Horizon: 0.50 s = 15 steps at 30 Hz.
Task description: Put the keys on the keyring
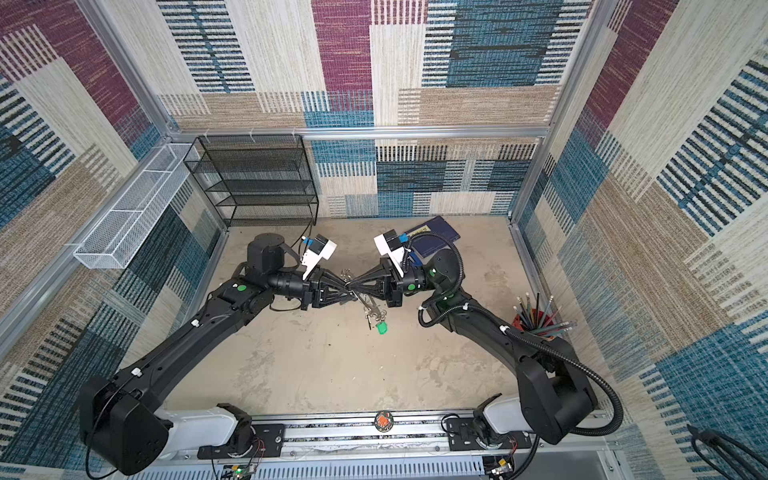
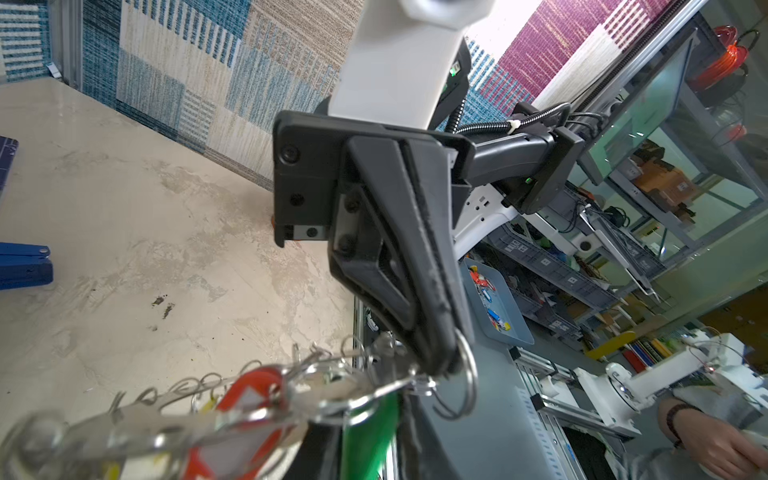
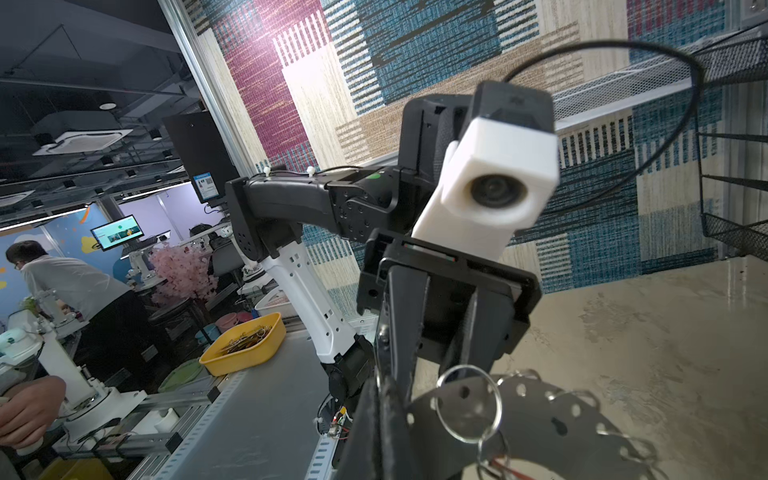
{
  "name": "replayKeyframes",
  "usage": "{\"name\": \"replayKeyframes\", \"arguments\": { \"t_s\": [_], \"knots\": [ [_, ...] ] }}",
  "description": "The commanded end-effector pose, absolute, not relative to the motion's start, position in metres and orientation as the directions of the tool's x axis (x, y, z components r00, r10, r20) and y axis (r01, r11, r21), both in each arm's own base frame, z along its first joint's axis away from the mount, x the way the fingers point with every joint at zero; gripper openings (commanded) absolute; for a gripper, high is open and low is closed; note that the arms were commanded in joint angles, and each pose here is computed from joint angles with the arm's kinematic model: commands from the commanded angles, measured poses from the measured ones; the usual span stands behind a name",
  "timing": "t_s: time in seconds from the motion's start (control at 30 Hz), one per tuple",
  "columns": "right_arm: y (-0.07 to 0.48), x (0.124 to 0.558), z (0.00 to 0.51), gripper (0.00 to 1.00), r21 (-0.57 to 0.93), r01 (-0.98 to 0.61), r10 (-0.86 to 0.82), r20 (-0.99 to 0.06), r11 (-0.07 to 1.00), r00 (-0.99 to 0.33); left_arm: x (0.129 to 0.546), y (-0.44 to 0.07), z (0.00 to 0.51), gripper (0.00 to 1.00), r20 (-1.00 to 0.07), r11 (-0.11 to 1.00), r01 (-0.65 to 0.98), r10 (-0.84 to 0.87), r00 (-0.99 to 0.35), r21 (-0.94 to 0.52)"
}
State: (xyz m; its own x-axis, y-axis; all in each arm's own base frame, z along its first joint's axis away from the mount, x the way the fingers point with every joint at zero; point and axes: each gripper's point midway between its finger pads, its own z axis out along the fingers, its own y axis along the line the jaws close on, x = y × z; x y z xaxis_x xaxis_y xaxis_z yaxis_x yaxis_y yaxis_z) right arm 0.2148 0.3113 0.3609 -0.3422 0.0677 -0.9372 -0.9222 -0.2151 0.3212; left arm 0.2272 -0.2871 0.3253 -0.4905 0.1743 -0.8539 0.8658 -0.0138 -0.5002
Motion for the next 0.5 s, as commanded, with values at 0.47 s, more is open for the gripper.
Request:
{"name": "replayKeyframes", "arguments": {
  "t_s": [0.47],
  "knots": [
    [0.310,0.213,0.362,0.00,0.307,-0.926,0.081,-0.940,-0.219,-0.331,0.272,-0.262,0.293,0.51,-0.844,0.361,0.834,0.186,-0.503,-0.417]
  ]
}}
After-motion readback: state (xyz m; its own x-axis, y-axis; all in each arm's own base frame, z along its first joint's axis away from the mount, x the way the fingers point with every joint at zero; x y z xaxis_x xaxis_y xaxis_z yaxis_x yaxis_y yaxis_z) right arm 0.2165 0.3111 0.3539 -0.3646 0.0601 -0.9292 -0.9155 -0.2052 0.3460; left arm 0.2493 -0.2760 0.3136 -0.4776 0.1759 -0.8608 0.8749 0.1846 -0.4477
